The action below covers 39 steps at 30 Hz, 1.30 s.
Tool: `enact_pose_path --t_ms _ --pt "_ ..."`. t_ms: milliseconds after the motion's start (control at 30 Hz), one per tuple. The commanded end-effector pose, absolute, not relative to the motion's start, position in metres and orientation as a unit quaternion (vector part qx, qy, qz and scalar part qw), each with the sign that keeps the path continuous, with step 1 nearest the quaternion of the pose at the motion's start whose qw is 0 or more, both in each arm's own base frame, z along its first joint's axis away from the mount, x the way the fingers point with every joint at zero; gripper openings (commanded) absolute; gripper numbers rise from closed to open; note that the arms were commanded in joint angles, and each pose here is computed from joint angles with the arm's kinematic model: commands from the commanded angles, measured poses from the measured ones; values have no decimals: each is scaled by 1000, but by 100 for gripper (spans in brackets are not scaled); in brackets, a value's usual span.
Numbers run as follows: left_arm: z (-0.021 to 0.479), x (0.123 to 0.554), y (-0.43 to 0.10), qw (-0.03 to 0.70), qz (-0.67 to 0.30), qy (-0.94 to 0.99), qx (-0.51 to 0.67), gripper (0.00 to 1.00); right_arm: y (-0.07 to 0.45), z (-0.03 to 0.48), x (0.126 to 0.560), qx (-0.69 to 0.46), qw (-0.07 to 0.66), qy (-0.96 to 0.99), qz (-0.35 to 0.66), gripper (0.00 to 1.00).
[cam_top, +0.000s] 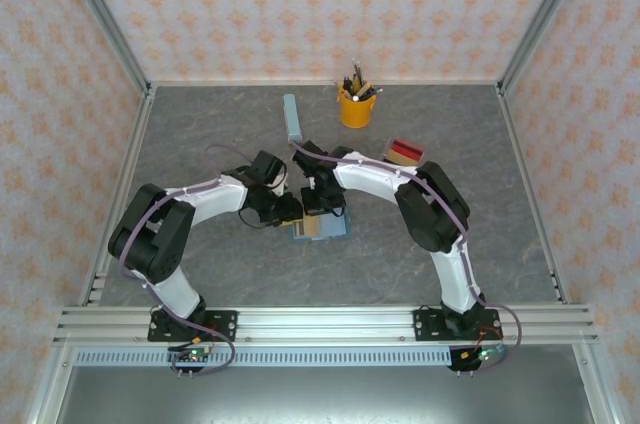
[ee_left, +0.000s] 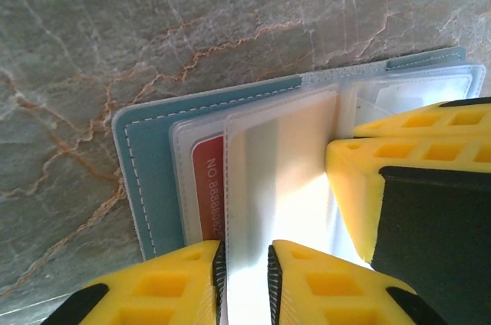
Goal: Take the credit cards out of the card holder
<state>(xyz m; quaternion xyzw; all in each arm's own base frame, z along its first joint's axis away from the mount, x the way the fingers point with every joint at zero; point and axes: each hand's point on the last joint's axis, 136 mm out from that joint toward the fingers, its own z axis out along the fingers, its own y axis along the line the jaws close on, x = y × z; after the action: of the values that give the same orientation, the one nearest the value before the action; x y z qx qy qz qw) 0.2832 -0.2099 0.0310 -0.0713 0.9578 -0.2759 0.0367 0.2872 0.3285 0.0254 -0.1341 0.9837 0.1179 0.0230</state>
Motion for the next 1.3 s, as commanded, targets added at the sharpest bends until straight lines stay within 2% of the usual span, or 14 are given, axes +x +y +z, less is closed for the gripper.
enact_pose_path --t_ms 0,200,433,600,800,933,1267 --pt "28 285 -206 42 -257 962 -76 28 311 2 269 -128 -16 988 84 4" --pt "28 284 -218 31 -291 953 -76 26 311 2 268 -128 -16 988 86 4" --pt "31 285 -218 36 -295 952 -78 11 315 16 270 -123 4 986 108 5" --pt "37 285 -200 54 -245 966 -69 2 318 52 280 -102 58 982 146 16" --pt "45 285 -193 63 -227 970 -63 0 298 75 287 -71 114 982 132 26" --pt "48 286 -198 62 -241 967 -62 2 284 82 289 -51 140 982 116 31" --pt "72 289 -235 52 -354 932 -60 29 278 105 292 -5 194 968 156 40"
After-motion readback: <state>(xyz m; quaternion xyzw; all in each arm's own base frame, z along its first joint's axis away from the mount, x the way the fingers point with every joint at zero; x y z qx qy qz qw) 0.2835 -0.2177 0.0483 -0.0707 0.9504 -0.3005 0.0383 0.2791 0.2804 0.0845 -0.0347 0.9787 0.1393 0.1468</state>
